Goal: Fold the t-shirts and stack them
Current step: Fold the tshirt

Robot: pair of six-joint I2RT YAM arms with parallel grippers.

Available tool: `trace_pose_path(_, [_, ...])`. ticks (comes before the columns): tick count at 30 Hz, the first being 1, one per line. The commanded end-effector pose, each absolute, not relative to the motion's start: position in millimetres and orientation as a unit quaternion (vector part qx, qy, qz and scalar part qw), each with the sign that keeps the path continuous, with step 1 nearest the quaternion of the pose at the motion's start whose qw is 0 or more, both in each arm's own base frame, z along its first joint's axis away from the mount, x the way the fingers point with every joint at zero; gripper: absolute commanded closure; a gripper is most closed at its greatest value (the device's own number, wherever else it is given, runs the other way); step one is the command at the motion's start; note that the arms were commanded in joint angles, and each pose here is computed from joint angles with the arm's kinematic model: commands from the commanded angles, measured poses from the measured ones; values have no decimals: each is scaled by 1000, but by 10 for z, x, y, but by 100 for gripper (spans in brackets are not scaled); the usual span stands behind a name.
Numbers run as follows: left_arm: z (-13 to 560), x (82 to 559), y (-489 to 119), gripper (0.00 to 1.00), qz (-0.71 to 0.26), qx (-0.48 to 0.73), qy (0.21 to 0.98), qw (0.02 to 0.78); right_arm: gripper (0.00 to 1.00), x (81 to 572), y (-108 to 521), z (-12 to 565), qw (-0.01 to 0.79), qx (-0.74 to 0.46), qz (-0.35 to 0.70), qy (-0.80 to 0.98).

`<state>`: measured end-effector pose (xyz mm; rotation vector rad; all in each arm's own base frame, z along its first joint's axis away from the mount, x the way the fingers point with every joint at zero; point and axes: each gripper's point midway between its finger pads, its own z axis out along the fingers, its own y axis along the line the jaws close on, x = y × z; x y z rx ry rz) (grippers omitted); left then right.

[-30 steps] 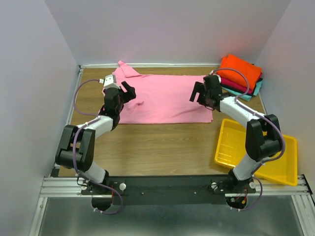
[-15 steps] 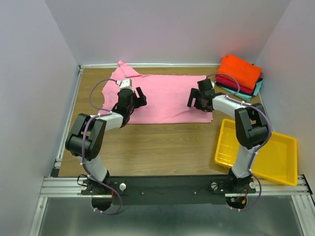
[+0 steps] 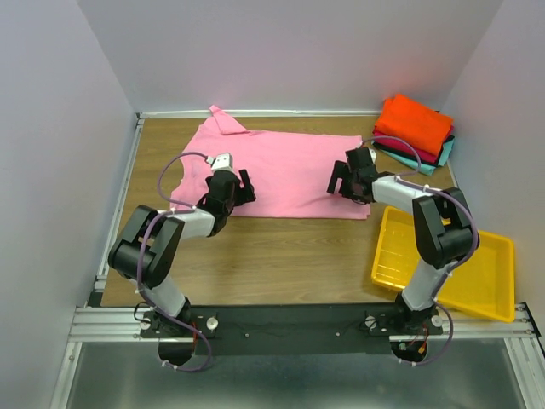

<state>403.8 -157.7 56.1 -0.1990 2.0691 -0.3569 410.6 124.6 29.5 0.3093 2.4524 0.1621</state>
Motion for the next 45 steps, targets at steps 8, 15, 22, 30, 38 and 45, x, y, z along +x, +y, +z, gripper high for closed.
trace_pose_path(8, [548, 3849, -1639, 14, -108, -95, 862, 485, 0, 3623, 1110, 78, 273, 133, 41, 952])
trace_pose_path(15, [439, 3656, -1708, 14, -86, -89, 877, 465, 0, 3460, 1054, -17, 258, 136, 34, 956])
trace_pose_path(22, [389, 3533, -1757, 15, -77, -86, 884, 454, 0, 3348, 1053, -50, 249, 135, 40, 958])
trace_pose_path(30, [195, 3383, -1811, 15, -72, -83, 898, 426, 0, 3243, 1033, -18, 250, 134, 45, 958])
trace_pose_path(38, [80, 3246, -1863, 15, -74, -81, 906, 410, 0, 3186, 1034, -19, 248, 132, 48, 959])
trace_pose_path(45, [47, 3081, -1888, 15, -74, -81, 910, 399, 0, 3117, 1026, -34, 243, 131, 50, 960])
